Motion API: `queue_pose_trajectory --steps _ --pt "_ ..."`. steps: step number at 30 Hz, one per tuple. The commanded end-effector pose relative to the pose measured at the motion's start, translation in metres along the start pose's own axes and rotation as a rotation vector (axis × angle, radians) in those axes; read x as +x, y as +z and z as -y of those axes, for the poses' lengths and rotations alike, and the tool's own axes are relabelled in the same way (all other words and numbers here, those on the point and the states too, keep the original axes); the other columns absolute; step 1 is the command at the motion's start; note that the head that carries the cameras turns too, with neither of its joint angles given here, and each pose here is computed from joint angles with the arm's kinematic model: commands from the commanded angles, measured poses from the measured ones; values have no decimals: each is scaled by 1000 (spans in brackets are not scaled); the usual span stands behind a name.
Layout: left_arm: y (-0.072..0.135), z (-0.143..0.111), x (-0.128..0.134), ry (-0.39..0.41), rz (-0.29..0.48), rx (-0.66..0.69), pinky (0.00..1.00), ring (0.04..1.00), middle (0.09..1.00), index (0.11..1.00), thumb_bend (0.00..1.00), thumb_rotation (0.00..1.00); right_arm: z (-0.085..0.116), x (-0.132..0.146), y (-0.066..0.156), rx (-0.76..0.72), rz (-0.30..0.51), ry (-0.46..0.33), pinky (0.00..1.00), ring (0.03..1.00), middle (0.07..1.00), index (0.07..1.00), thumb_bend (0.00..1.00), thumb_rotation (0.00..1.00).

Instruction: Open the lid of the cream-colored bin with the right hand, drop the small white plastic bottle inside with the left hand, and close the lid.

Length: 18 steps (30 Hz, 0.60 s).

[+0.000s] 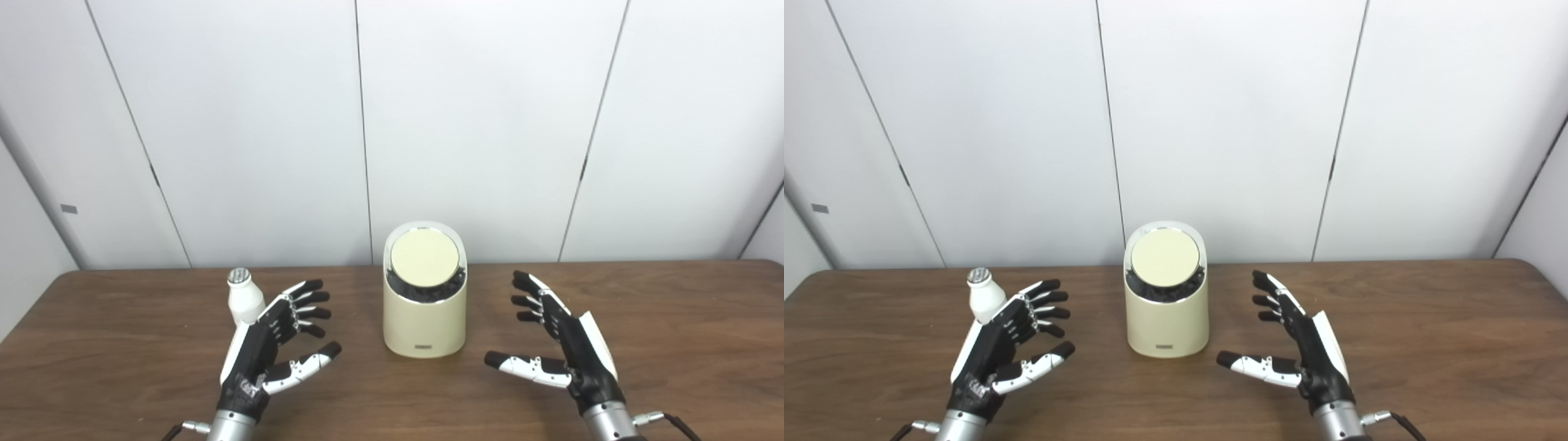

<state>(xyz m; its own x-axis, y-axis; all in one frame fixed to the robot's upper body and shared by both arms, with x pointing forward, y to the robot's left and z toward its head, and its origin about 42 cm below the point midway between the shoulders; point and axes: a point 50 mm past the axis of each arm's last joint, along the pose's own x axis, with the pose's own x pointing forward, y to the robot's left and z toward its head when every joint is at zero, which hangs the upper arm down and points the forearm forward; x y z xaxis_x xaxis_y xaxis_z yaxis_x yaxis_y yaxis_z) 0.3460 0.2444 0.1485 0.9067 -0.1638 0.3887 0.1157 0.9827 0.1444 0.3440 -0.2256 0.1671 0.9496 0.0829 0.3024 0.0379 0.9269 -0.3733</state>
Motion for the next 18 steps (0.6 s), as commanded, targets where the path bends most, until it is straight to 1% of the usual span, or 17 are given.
queue_pose_trajectory --steps 1,8,12,15,18 --pt "15 -3 12 -2 79 10 564 686 769 821 643 42 5 9 16 -2 76 -17 737 814 881 883 901 371" --pt "15 -3 12 -2 80 15 559 687 770 819 641 42 5 9 15 0 74 -20 744 815 875 879 899 360" --pt "14 -1 13 -1 78 16 560 687 767 819 648 59 5 10 14 2 74 -21 745 819 878 880 900 373" --pt "13 -1 16 0 75 11 566 690 769 816 649 51 3 13 16 -6 82 -21 734 819 879 881 892 410" --pt "12 0 17 -1 74 13 564 689 769 816 648 44 1 18 24 -16 106 -35 697 792 865 876 885 447"
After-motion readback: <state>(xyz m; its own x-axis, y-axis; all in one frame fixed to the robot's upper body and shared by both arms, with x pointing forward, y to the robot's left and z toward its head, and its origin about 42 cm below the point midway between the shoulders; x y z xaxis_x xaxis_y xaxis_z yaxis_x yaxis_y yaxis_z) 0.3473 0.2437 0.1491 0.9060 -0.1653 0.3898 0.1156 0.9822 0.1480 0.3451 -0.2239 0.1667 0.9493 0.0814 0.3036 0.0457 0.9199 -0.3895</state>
